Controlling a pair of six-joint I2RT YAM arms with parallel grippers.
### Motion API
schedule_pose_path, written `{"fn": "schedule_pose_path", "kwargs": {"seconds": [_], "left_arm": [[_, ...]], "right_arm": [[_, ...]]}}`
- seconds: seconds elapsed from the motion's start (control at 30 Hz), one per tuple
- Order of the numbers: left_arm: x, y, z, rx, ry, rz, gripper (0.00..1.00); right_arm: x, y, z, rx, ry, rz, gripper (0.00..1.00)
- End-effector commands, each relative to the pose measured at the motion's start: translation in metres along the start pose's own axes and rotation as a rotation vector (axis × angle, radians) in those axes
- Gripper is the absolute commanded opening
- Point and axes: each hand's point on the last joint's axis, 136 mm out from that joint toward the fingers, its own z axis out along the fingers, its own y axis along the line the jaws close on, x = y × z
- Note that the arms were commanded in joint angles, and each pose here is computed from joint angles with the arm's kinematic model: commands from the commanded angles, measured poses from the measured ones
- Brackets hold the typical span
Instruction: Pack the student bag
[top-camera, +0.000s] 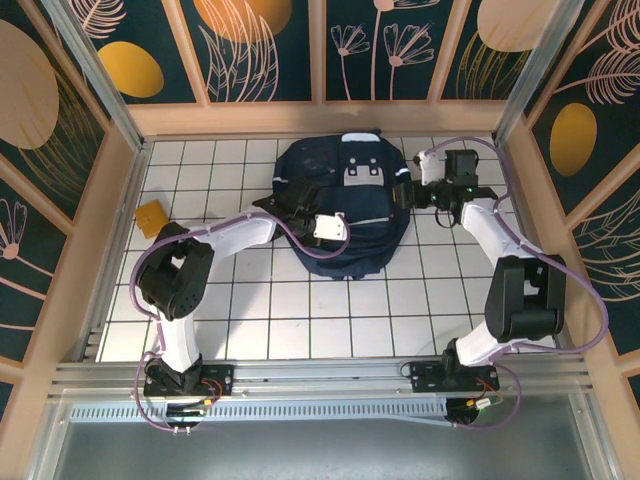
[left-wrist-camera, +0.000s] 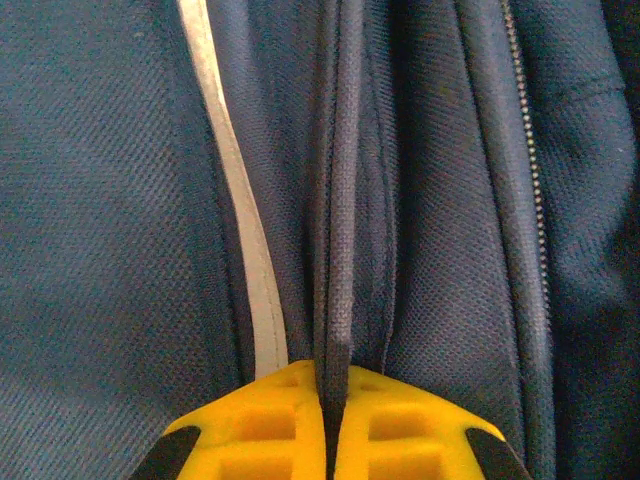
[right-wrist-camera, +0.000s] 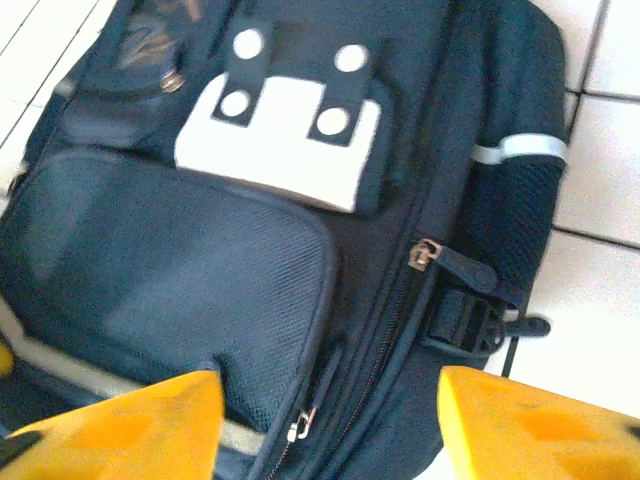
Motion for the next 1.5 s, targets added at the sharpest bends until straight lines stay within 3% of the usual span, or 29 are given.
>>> {"fn": "schedule_pose_path", "kwargs": {"seconds": [0.0,0.13,0.27,0.43,0.73,0.87,1.23,1.37,1.47], "left_arm": [[-0.009,0.007,-0.024,-0.040,-0.031,0.053,0.00],[-0.028,-0.009,-0.063,-0.045,-0.173,0.176,0.00],[-0.040,-0.014,-0.095,-0.061,-0.342,0.175,0.00],[-0.037,-0.012,-0.119,-0.072,-0.426,0.149,0.00],[-0.046,-0.021,-0.130,-0.005,-0.557,0.113,0.00],[-0.043,-0.027,-0.131,0.024,-0.570,0.100,0.00],[-0.043,-0.031,-0.134,0.032,-0.581,0.089,0.00],[-0.043,-0.030,-0.134,0.025,-0.586,0.079,0.00],[-0.040,-0.029,-0.131,0.020,-0.568,0.073,0.00]], "right_arm": [[0.015,0.042,-0.019,-0.203,-0.008,-0.347,0.67],[0.041,0.053,-0.028,-0.276,0.065,-0.651,0.69],[0.065,0.050,-0.027,-0.306,0.123,-0.843,0.69],[0.063,0.073,-0.024,-0.415,0.046,-0.901,0.69],[0.089,0.090,-0.011,-0.446,0.058,-0.975,0.64],[0.096,0.081,-0.003,-0.388,0.048,-1.015,0.62],[0.095,0.101,0.002,-0.502,0.048,-1.007,0.54],[0.098,0.104,-0.001,-0.510,0.055,-0.996,0.37],[0.097,0.104,-0.004,-0.499,0.055,-1.004,0.30]]}}
